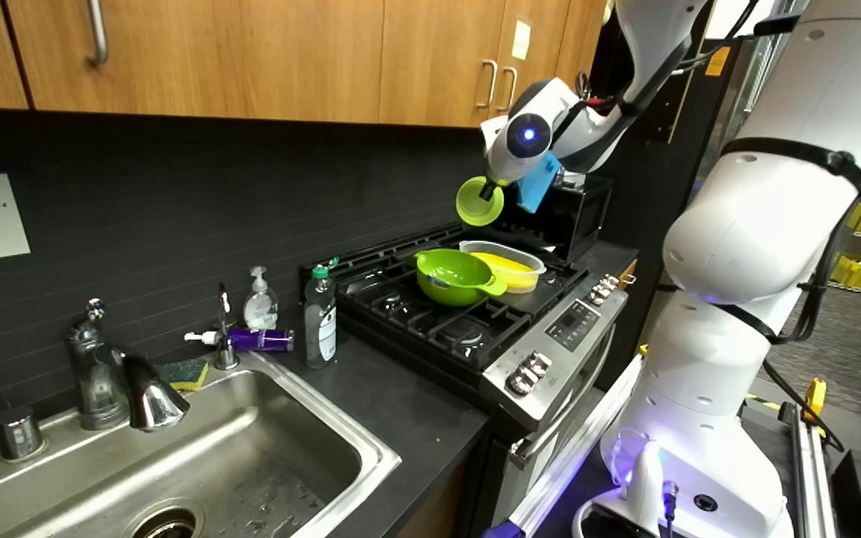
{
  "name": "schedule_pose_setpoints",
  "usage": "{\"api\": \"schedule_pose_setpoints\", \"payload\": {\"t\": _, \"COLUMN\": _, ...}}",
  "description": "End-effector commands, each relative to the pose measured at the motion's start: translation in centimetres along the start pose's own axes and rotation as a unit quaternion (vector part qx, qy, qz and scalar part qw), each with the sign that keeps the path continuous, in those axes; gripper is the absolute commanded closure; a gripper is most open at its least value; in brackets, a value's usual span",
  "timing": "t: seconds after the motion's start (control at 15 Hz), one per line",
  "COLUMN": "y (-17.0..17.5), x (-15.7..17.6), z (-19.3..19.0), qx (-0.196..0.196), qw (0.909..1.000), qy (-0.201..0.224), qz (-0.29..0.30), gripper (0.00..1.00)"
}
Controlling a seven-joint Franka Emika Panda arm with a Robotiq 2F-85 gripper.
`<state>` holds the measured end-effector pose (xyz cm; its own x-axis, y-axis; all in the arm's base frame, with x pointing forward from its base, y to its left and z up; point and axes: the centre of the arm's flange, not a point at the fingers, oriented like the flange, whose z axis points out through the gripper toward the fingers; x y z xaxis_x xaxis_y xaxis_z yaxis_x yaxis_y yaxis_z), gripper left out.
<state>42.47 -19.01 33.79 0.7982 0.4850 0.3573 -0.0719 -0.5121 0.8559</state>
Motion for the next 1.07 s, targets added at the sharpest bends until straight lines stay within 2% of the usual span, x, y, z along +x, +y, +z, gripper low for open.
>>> {"api": "schedule_pose_setpoints", "payload": {"t": 0.0, "y": 2.2, "x": -0.4, "z": 1.8, "qx": 0.042, "qw": 0.9987, "qy": -0.030, "qz": 0.002, "gripper": 0.99}}
{"api": "schedule_pose_setpoints", "payload": {"t": 0.33, "y": 4.0, "x": -1.9, "z": 4.2, "qx": 0.105, "qw": 0.9923, "qy": -0.058, "qz": 0.031, "gripper": 0.99}}
{"api": "schedule_pose_setpoints", "payload": {"t": 0.6, "y": 5.0, "x": -2.1, "z": 6.6, "qx": 0.166, "qw": 0.9813, "qy": -0.083, "qz": 0.049, "gripper": 0.99}}
{"api": "schedule_pose_setpoints", "payload": {"t": 1.0, "y": 4.6, "x": -4.4, "z": 10.9, "qx": 0.193, "qw": 0.9658, "qy": -0.157, "qz": 0.072, "gripper": 0.99}}
